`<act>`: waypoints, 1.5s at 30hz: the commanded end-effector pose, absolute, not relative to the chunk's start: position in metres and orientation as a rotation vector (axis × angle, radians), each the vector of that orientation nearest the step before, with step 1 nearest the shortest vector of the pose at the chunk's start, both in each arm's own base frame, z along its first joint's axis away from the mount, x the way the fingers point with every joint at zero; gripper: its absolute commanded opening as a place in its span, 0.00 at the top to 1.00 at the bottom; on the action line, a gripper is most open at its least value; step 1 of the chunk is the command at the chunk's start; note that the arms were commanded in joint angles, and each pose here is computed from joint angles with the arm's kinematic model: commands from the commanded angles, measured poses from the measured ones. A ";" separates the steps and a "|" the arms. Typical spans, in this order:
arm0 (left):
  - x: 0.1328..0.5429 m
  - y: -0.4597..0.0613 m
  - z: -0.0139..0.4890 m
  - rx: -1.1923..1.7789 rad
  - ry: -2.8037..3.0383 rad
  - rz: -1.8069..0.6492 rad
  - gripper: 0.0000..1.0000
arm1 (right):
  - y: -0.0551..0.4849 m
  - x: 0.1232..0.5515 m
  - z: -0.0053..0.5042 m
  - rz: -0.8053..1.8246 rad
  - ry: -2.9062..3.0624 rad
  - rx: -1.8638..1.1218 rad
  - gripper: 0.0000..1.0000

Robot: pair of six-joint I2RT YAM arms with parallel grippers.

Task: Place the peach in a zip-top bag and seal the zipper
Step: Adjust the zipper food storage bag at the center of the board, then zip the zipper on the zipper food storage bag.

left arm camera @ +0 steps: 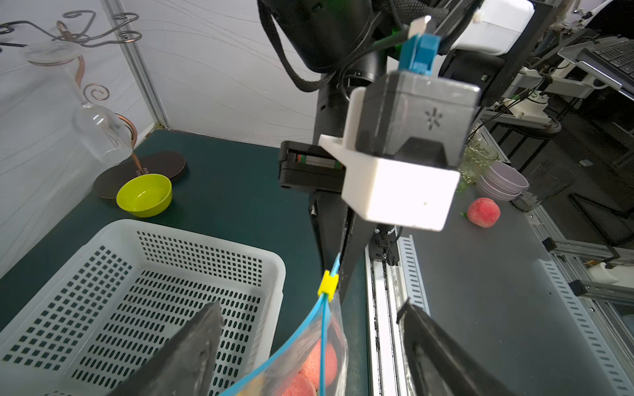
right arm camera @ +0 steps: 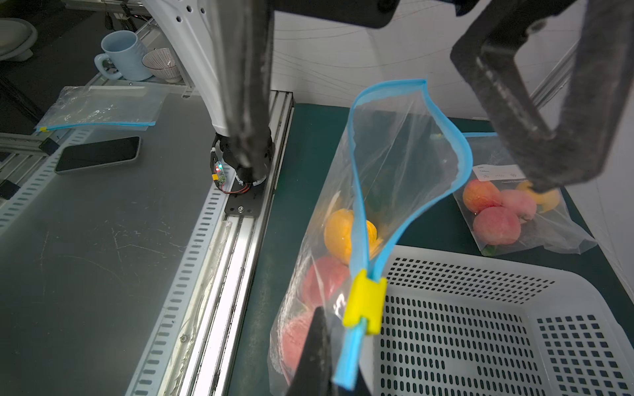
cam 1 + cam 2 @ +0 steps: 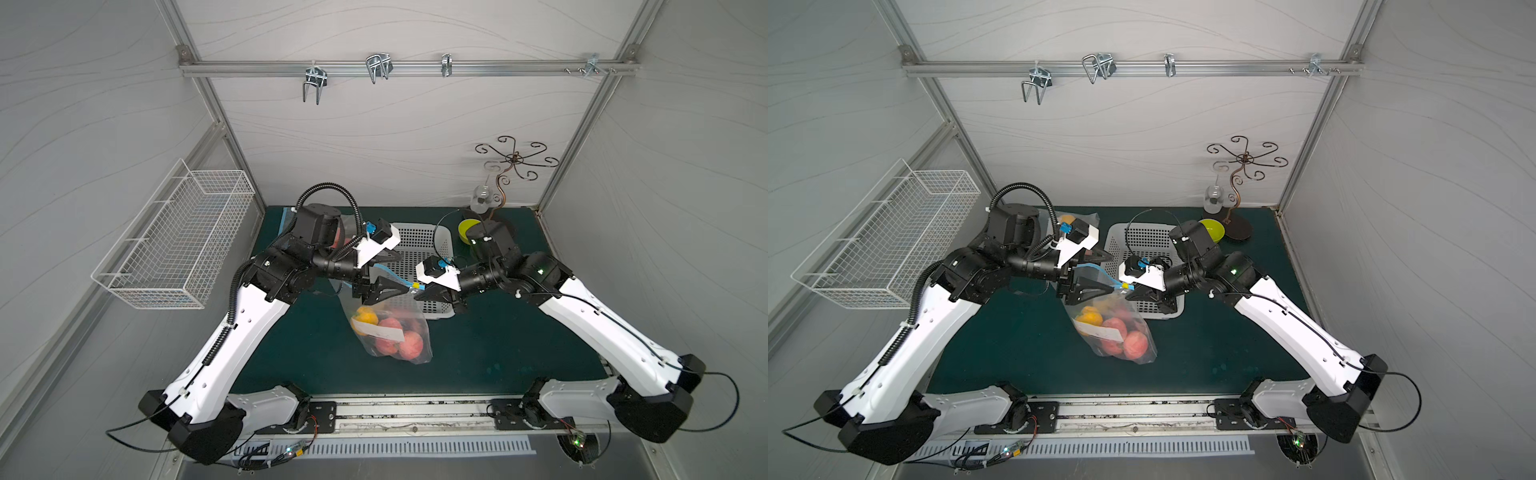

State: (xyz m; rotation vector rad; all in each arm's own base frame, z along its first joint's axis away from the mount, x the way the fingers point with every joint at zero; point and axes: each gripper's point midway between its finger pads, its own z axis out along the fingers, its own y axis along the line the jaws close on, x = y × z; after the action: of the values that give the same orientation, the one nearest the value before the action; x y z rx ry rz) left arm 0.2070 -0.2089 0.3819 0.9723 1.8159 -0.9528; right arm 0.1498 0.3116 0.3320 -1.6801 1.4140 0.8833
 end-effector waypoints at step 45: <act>0.179 -0.285 0.368 1.489 1.594 -1.018 0.95 | 0.318 0.141 0.345 0.935 1.377 -1.680 1.00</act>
State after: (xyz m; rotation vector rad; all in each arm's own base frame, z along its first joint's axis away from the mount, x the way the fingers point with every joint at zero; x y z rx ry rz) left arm 0.1815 -0.2874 0.3565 1.4808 1.6414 -1.0613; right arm 0.1410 0.3195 0.3342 -1.7207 1.3934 0.9262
